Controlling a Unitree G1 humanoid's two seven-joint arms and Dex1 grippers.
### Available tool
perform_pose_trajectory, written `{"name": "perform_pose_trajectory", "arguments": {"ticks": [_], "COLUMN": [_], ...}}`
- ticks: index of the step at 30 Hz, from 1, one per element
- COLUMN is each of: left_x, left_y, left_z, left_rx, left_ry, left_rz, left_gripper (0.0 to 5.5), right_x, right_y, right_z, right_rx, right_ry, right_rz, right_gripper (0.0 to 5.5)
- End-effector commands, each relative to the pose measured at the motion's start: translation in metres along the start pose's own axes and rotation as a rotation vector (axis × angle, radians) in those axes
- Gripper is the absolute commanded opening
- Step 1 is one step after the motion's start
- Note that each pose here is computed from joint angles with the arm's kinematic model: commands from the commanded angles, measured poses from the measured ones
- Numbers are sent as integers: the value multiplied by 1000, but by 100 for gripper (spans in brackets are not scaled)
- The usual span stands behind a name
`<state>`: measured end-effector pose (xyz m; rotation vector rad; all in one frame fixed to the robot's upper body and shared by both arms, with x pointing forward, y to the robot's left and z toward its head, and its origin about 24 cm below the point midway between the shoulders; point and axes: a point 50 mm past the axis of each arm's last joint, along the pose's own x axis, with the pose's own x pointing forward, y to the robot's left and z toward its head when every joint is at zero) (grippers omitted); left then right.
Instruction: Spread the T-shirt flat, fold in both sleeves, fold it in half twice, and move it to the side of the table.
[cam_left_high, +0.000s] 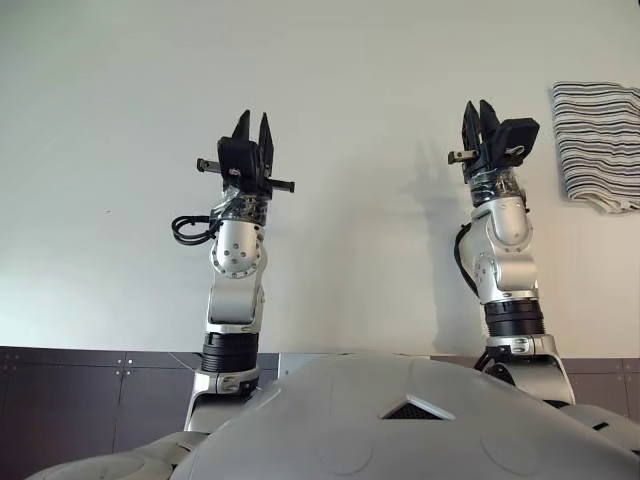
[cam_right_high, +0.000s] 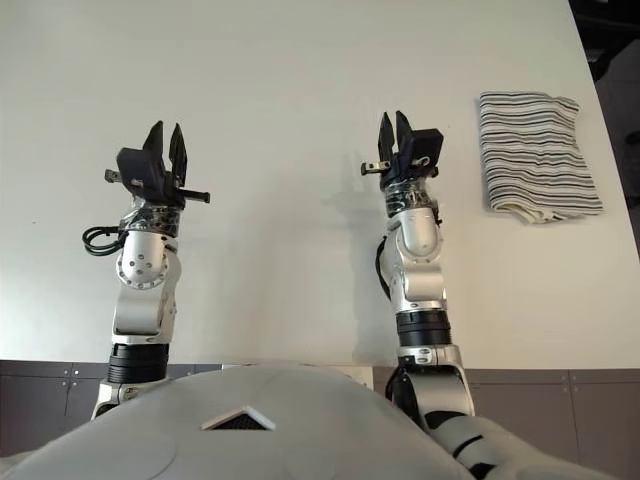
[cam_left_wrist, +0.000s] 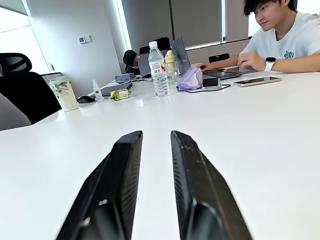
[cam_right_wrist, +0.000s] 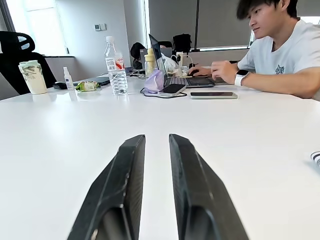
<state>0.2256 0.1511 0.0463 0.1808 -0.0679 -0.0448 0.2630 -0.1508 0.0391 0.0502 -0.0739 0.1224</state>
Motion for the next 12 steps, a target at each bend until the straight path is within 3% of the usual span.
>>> {"name": "perform_pose_trajectory", "arguments": {"ticks": [1,12], "left_x": [2,31], "left_y": [-7,-33], "left_z": [-11,-4], "left_rx": [20,-18], "left_ry": [42,0], "left_rz": [23,95], "left_gripper": [103,103], "right_x": [2,30], "right_y": [13,17], "right_z": [0,6], "right_rx": [-12,-60], "right_ry": [22,45], "right_rz": [36,145], "right_gripper": [86,86]}}
